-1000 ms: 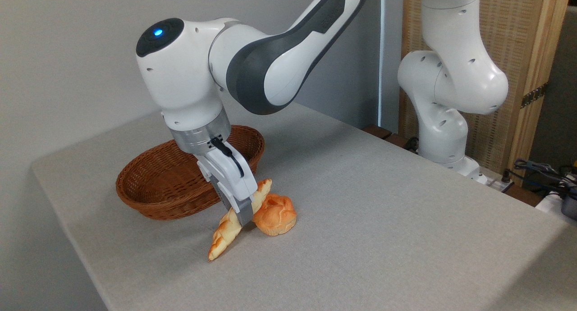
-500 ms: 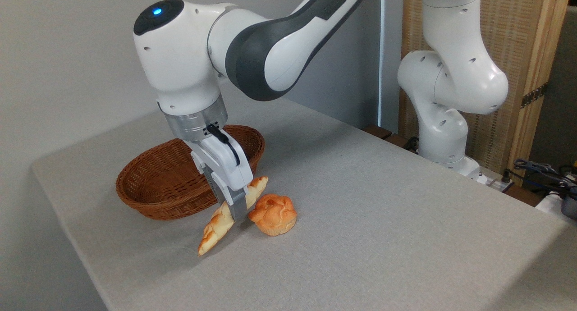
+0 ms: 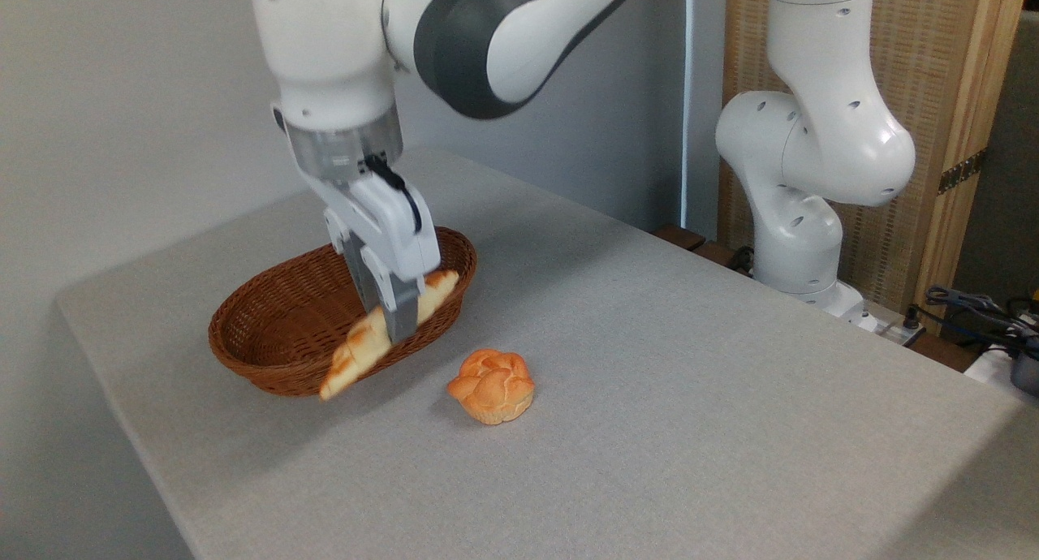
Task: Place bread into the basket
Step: 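Lift the bread roll and carry it over the wicker basket, then lower the bread roll into the basket and release it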
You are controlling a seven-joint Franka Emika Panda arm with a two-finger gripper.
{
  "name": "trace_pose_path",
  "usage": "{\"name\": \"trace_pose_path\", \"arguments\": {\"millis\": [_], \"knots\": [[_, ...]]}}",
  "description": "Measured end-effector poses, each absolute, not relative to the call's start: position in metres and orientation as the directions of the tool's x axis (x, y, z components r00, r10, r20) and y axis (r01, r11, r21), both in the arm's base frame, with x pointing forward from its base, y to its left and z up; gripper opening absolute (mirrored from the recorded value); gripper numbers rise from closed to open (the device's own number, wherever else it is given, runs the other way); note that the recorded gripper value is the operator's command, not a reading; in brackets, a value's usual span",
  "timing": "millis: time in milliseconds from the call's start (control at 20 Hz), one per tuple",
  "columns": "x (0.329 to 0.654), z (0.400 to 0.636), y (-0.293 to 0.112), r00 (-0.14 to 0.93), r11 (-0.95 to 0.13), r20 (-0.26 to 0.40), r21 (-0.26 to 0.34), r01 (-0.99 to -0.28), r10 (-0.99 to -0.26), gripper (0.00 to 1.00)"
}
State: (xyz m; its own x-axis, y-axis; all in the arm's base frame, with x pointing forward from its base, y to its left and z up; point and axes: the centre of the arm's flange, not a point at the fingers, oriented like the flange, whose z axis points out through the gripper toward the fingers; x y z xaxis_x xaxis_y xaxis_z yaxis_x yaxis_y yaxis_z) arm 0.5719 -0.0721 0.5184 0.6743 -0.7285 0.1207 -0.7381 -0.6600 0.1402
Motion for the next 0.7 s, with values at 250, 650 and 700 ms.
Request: {"name": "trace_pose_path", "arguments": {"millis": [250,650,700], "knots": [[0.561,0.531,-0.112,0.654,-0.638,0.141,0.142,-0.757,-0.743,0.51],[0.545,0.528,-0.174,0.611,-0.592,0.129,0.157,-0.79,-0.781,1.0],[0.545,0.526,-0.178,0.606,-0.587,0.128,0.159,-0.794,-0.785,1.0]]}}
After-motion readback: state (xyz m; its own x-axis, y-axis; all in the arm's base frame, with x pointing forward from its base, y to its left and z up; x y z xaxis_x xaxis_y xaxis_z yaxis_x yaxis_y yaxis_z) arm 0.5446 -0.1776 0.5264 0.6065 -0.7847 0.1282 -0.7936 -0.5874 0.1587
